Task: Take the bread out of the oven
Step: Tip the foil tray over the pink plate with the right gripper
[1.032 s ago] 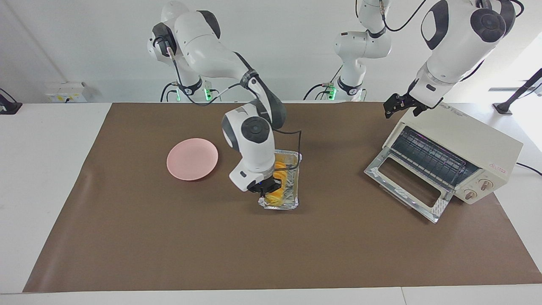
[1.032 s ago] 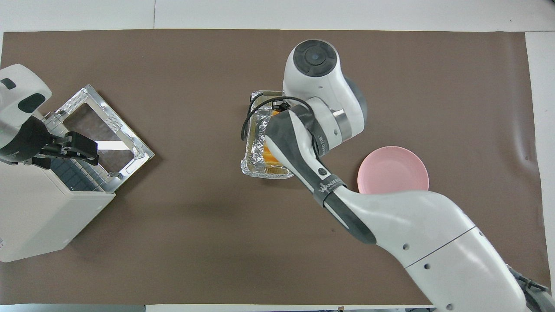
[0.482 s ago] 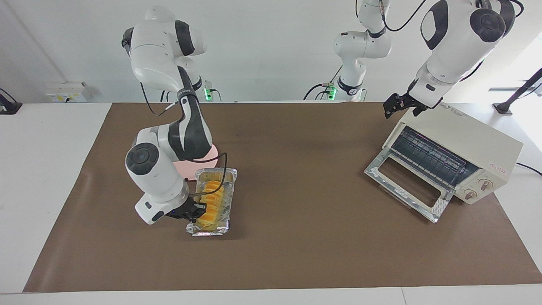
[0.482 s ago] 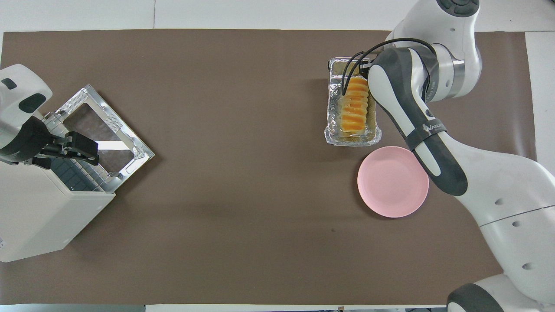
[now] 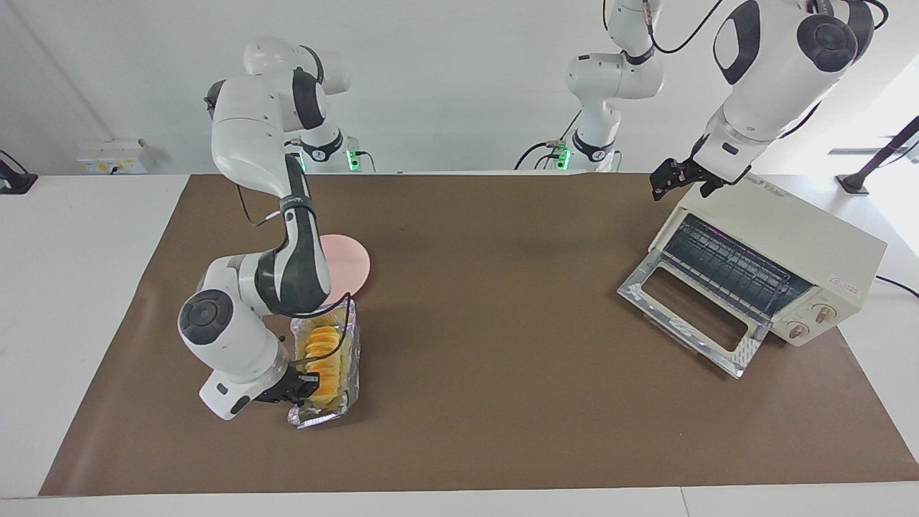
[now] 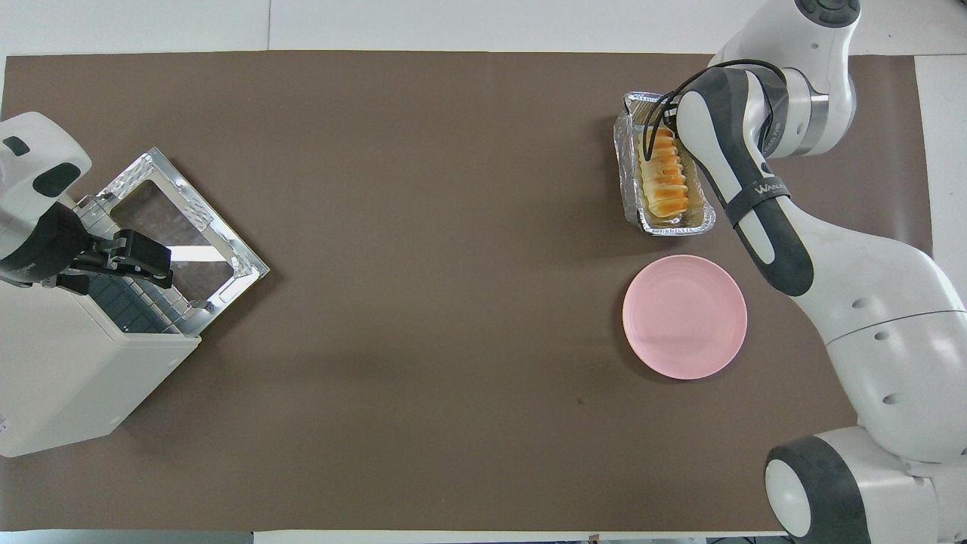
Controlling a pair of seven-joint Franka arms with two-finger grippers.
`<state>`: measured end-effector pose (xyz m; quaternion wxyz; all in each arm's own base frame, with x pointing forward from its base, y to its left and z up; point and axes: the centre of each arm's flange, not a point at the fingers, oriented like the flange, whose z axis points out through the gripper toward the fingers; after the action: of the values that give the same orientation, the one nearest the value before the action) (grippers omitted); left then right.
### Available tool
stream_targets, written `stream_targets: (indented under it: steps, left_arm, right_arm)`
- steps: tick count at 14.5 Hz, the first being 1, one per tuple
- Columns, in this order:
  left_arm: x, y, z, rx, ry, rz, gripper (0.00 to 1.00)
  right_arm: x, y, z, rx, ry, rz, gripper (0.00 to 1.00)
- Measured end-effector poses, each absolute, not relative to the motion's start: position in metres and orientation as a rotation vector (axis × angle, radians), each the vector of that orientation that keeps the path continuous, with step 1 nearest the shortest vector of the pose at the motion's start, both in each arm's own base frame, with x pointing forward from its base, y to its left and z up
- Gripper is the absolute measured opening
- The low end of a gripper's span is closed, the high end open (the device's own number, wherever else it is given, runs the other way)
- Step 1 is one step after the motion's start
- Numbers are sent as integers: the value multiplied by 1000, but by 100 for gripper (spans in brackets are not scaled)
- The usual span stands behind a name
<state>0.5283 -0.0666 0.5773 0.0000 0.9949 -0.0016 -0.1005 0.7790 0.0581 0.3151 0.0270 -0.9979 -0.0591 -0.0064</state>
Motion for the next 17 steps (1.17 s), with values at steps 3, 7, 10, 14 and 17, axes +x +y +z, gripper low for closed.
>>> stream_targets:
  steps: [3,7,10,14,17]
  left_arm:
    - [528,-67,577,3126,-5,-316,100]
    - [528,-66,577,3126,-3,-316,100]
    - [528,-65,577,3125,-1,-316,100]
    - [528,-65,577,3125,0,-315,100]
    - [529,-65,577,3125,0,-315,100]
  right_arm:
    - [778,64,319,-3087,-198,-13,8]
    - [767,70,358,-3089,-220,77,54]
    - [760,87,383,-3088,-251,74,88]
    - [755,127,368,-3135,-262,60,97]
    - [751,133,342,-3140,-271,14,92]
